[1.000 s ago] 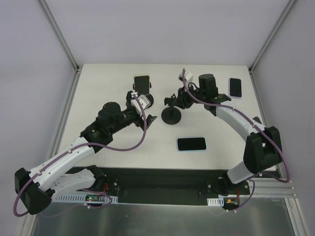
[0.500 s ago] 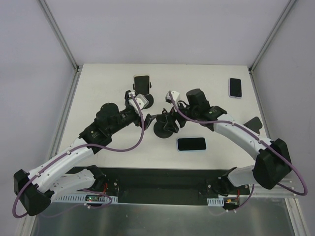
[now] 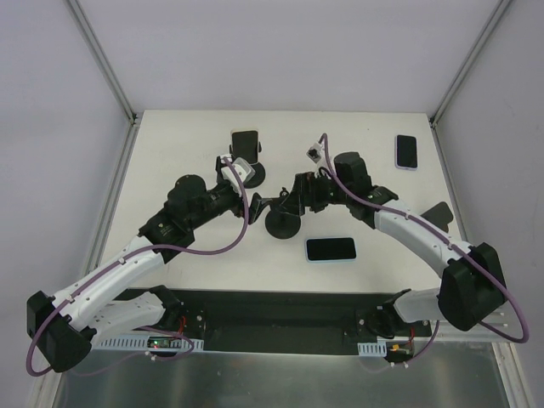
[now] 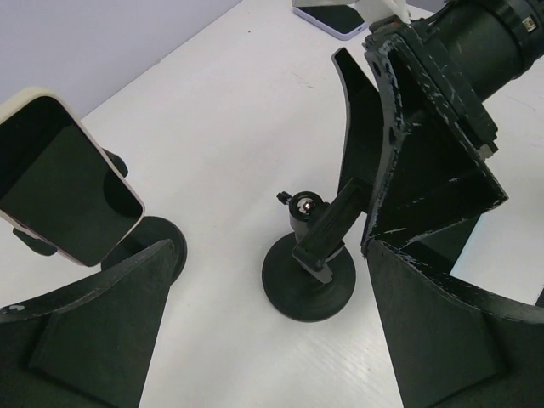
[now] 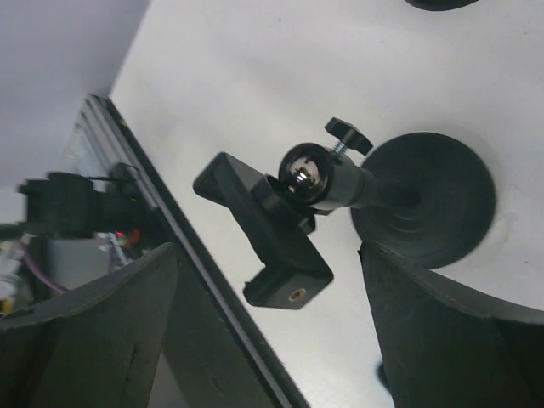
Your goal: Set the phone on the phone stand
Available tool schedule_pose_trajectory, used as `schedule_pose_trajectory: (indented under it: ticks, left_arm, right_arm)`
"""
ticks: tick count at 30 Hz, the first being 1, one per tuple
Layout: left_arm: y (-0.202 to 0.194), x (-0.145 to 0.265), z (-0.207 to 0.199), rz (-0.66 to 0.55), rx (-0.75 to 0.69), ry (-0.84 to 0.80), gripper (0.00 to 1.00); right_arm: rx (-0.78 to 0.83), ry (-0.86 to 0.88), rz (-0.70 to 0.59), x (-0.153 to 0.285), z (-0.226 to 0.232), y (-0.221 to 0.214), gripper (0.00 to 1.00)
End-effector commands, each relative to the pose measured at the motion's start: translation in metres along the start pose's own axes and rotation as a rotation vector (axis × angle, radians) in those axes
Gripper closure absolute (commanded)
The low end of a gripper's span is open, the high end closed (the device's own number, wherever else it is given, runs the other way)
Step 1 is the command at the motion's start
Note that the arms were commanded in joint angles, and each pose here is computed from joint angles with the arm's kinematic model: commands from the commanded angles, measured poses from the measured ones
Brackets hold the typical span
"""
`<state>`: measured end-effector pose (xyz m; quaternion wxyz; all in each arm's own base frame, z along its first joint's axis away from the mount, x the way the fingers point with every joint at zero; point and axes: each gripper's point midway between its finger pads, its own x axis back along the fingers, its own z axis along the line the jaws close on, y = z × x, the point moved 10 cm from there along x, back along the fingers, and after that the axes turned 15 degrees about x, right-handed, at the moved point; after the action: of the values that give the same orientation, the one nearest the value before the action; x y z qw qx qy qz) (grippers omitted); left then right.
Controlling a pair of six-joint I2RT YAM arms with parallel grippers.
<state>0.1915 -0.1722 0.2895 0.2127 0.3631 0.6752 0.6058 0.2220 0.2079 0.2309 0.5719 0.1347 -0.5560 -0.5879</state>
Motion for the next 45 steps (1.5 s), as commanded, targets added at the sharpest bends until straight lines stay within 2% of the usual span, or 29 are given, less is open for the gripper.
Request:
schedule_pose_trajectory:
  ticks: [1,5,8,9,14,15,17,18,20,21,22,24,25,27,28,32,34,35,37,38,40,41,44,45]
  left_arm:
    - [0.013,0.000,-0.002,-0.059,0.025,-0.030,0.06]
    - [0.014,0.001,-0.003,-0.060,0.024,-0.039,0.06]
    - [0.014,0.001,-0.003,-0.060,0.023,-0.039,0.06]
    - [0.013,0.001,-0.003,-0.060,0.021,-0.039,0.06]
    - [0.014,0.002,-0.003,-0.063,0.019,-0.044,0.06]
    - [0.014,0.002,-0.003,-0.064,0.017,-0.047,0.06]
    - [0.013,0.002,-0.003,-0.060,0.019,-0.048,0.06]
    - [0.013,0.001,-0.004,-0.058,0.021,-0.053,0.05]
    - [0.013,0.001,-0.004,-0.058,0.021,-0.054,0.05]
    - [0.013,0.001,-0.004,-0.057,0.021,-0.059,0.05]
    - [0.013,0.001,-0.004,-0.057,0.022,-0.059,0.05]
    - [0.013,0.001,-0.004,-0.057,0.022,-0.059,0.05]
    - [0.012,0.001,-0.005,-0.055,0.022,-0.062,0.05]
    - [0.013,0.001,-0.004,-0.058,0.023,-0.062,0.05]
    - [0.013,0.001,-0.005,-0.059,0.023,-0.065,0.05]
    - [0.012,0.000,-0.005,-0.055,0.023,-0.069,0.05]
    - [0.012,0.000,-0.005,-0.054,0.022,-0.072,0.05]
    - [0.012,0.000,-0.005,-0.054,0.022,-0.072,0.05]
    - [0.012,0.000,-0.005,-0.056,0.021,-0.071,0.05]
    - [0.012,0.000,-0.005,-0.055,0.022,-0.068,0.05]
    - [0.012,0.001,-0.005,-0.057,0.021,-0.070,0.05]
    - [0.013,0.001,-0.005,-0.058,0.021,-0.071,0.05]
    - [0.013,0.001,-0.006,-0.058,0.019,-0.078,0.05]
    - [0.013,0.001,-0.006,-0.058,0.019,-0.078,0.05]
  right_arm:
    - [-0.284,0.134,-0.100,-0.006,0.012,0.017,0.10]
    - [-0.396,0.168,-0.105,-0.009,0.004,0.024,0.17]
    - [-0.473,0.199,-0.108,-0.011,-0.005,0.025,0.27]
    - [-0.492,0.202,-0.102,-0.012,-0.006,0.022,0.33]
    - [-0.549,0.244,-0.066,-0.022,-0.015,0.012,0.47]
    - [-0.565,0.243,-0.061,-0.023,-0.017,0.006,0.56]
    - [-0.581,0.249,-0.072,-0.027,-0.024,0.002,0.65]
    - [-0.588,0.252,-0.073,-0.029,-0.027,-0.001,0.77]
    - [-0.603,0.264,-0.070,-0.035,-0.037,-0.011,0.86]
    - [-0.613,0.274,-0.074,-0.037,-0.039,-0.013,0.95]
    - [-0.591,0.300,-0.096,-0.037,-0.041,-0.015,0.98]
    - [-0.623,0.312,-0.082,-0.045,-0.047,-0.024,0.99]
    - [-0.587,0.352,-0.117,-0.045,-0.049,-0.021,0.99]
    - [-0.652,0.375,-0.110,-0.051,-0.053,-0.033,0.99]
    - [-0.610,0.412,-0.155,-0.051,-0.054,-0.029,0.99]
    - [-0.652,0.449,-0.173,-0.058,-0.058,-0.036,0.99]
    - [-0.657,0.445,-0.189,-0.057,-0.058,-0.033,0.97]
    - [-0.656,0.445,-0.194,-0.057,-0.057,-0.032,0.80]
    - [-0.666,0.432,-0.208,-0.052,-0.058,-0.029,0.59]
    - [-0.661,0.429,-0.218,-0.048,-0.056,-0.026,0.37]
    - [-0.699,0.387,-0.200,-0.043,-0.057,-0.027,0.15]
    - [-0.659,0.375,-0.211,-0.037,-0.054,-0.023,0.02]
    - [-0.655,0.296,-0.160,-0.026,-0.048,-0.019,0.04]
    - [-0.581,0.260,-0.146,-0.023,-0.048,-0.020,0.04]
